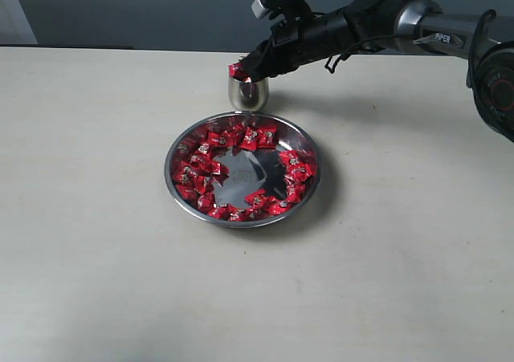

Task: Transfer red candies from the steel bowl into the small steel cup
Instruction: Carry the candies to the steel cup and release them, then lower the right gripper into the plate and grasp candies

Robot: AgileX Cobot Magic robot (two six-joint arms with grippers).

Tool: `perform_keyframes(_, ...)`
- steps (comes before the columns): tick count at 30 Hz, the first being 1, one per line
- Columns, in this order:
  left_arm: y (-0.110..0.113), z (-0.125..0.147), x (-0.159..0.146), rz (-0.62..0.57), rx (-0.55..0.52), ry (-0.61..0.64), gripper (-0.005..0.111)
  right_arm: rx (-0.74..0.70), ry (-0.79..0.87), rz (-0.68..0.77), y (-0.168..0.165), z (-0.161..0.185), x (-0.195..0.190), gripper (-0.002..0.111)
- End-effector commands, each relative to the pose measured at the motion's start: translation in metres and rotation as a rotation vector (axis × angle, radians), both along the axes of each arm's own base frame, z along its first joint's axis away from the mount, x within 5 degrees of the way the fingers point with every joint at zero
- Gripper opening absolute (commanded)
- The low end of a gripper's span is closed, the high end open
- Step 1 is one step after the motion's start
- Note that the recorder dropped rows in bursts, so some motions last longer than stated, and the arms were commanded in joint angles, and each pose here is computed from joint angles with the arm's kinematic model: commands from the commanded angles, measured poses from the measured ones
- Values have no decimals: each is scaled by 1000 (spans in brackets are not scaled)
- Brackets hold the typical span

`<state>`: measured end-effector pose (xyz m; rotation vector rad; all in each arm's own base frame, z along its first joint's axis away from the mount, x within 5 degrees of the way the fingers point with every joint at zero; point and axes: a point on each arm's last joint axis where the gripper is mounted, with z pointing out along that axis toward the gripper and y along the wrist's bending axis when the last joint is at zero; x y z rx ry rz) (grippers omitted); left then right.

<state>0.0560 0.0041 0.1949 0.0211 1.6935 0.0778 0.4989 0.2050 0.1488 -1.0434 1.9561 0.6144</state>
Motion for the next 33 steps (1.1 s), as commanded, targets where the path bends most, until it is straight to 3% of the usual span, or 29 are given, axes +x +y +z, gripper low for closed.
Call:
perform_keyframes(1,-1,0,0,-8,-8,-8,0,2,-9,4,-2,5,1,22)
perform_keyframes(11,-1,0,0,-8,-8,-8,0,5,-15,2,-2,9,1,22)
perform_keyframes(25,-1,0,0,-8,-8,-8,0,44,-123,-66,-6,68,-1,22)
perform_keyframes(29,-1,0,0,-8,-8,-8,0,32,-64,81,-2,80,-18,22)
perform_keyframes(30,-1,0,0,-8,-8,-8,0,-5,-26,174,-2,81,-28,22)
perform_keyframes(33,-1,0,0,-8,-8,-8,0,-129,68,255,-8,81,-42,22)
